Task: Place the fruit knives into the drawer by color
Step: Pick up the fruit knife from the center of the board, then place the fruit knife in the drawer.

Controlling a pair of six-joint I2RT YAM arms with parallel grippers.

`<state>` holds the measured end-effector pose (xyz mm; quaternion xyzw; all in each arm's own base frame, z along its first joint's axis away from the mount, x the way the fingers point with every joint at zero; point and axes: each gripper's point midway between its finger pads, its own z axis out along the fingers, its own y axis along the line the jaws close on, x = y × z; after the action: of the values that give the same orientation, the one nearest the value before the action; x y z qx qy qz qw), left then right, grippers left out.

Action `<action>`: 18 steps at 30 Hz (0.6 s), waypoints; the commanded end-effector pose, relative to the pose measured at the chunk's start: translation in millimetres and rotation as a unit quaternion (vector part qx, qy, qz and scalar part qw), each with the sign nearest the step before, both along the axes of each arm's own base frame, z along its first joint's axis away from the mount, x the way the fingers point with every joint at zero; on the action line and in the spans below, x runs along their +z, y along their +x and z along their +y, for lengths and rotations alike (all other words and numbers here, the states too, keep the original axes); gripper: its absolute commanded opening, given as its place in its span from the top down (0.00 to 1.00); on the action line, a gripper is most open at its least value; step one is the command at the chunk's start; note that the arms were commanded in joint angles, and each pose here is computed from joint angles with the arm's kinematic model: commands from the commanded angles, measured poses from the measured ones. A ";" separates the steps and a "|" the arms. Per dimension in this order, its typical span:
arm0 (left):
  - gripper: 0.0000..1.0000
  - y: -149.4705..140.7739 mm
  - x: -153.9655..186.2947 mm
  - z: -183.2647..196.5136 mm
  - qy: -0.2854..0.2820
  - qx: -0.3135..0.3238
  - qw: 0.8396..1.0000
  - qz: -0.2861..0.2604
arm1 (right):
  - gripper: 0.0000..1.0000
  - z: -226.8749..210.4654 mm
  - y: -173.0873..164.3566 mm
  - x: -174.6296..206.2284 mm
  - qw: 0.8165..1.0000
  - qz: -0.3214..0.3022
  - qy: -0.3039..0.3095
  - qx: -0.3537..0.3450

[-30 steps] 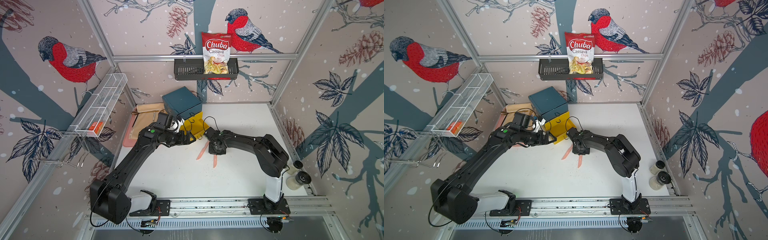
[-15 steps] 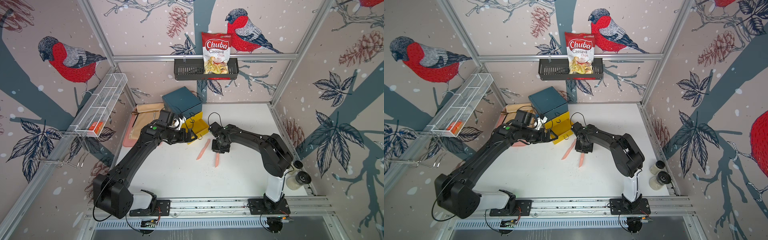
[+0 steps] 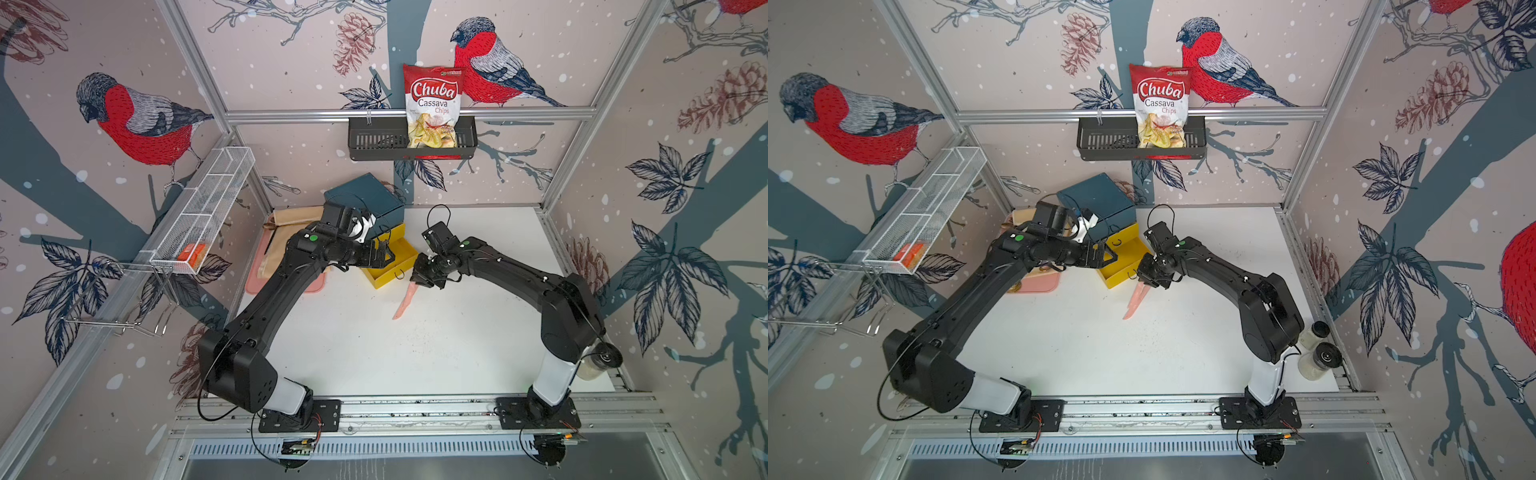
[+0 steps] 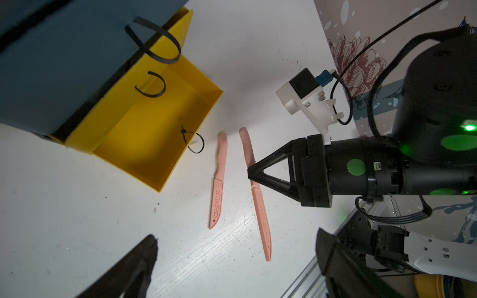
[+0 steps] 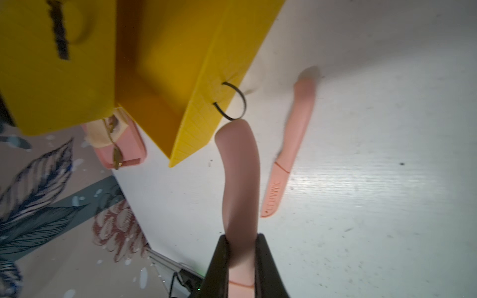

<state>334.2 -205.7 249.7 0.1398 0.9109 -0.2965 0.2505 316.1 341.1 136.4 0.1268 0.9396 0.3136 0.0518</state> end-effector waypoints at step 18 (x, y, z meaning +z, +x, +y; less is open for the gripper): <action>0.03 50.0 3.0 31.2 0.042 0.025 0.996 -0.070 | 0.75 63.8 100.4 -7.9 0.987 0.018 0.150 -0.056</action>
<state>379.6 -170.2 245.3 0.1401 0.9143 -0.2319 0.3011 411.1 399.4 125.9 0.1937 0.8827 0.4265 0.0361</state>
